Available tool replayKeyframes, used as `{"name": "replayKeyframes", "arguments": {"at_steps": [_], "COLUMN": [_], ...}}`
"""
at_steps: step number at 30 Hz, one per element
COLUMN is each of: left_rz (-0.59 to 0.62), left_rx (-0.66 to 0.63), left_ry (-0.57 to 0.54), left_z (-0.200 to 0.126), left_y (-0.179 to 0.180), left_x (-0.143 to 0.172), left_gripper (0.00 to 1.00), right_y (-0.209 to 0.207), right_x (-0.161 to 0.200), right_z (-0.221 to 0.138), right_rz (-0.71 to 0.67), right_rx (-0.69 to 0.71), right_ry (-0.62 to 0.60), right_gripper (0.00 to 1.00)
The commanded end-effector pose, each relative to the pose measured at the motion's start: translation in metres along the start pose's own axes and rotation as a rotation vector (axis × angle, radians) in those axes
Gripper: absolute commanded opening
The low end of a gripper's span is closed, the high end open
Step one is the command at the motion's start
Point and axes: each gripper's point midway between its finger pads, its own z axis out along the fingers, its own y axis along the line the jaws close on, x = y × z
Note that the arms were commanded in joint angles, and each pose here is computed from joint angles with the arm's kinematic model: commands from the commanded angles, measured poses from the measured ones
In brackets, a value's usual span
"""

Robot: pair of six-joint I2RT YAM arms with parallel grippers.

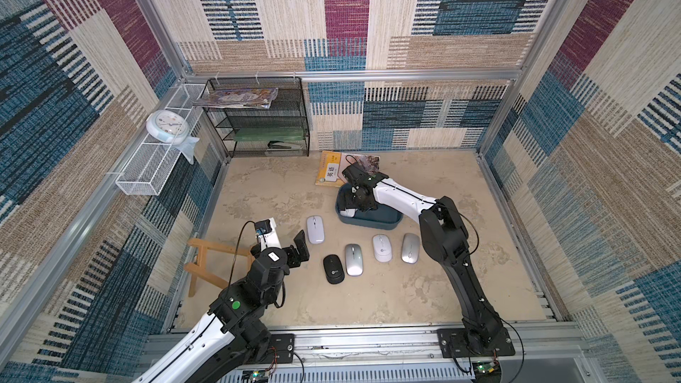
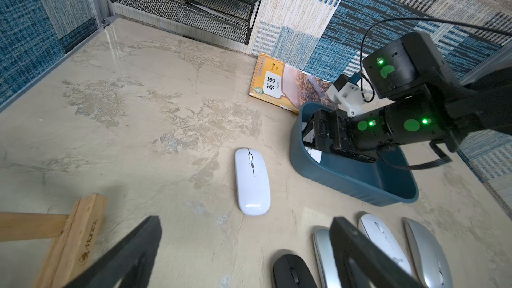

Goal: Take out the mouse from the storage box
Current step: Pick up the mouse from the storage box.

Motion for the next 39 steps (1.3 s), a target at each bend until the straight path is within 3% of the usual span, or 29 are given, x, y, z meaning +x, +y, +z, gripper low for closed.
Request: {"name": "replayKeyframes", "arguments": {"at_steps": [1,6,11,20,27,34,39], "left_rz": [0.002,0.004,0.007,0.033,0.038,0.047,0.049], "left_rx": [0.012,0.011,0.015,0.016,0.016,0.011,0.008], "left_ry": [0.006,0.007,0.016,0.048,0.053,0.06,0.063], "left_z": [0.001,0.001,0.004,0.011,0.013,0.015,0.016], "left_y": [-0.003,-0.003,-0.005,-0.01,-0.012,-0.012,-0.012], "left_x": [0.0,0.001,0.003,0.009,0.01,0.012,0.013], "left_gripper": [0.99,0.99,0.99,0.99,0.99,0.99,0.99], "right_y": [-0.002,-0.027,-0.031,-0.014,-0.022,-0.019,-0.015], "right_x": [0.009,0.014,0.009,0.006,0.011,0.005,-0.007], "right_z": [0.002,-0.005,-0.019,-0.001,0.014,0.001,-0.023], "right_rz": [-0.02,-0.003,0.011,-0.026,-0.052,-0.066,-0.072], "right_rx": [0.013,0.133,0.138,0.108,0.149,0.127,0.099], "right_ry": [0.037,0.029,-0.016,-0.005,0.021,-0.015,-0.069], "right_gripper": [0.94,0.87,0.8,0.87,0.84,0.59,0.46]}}
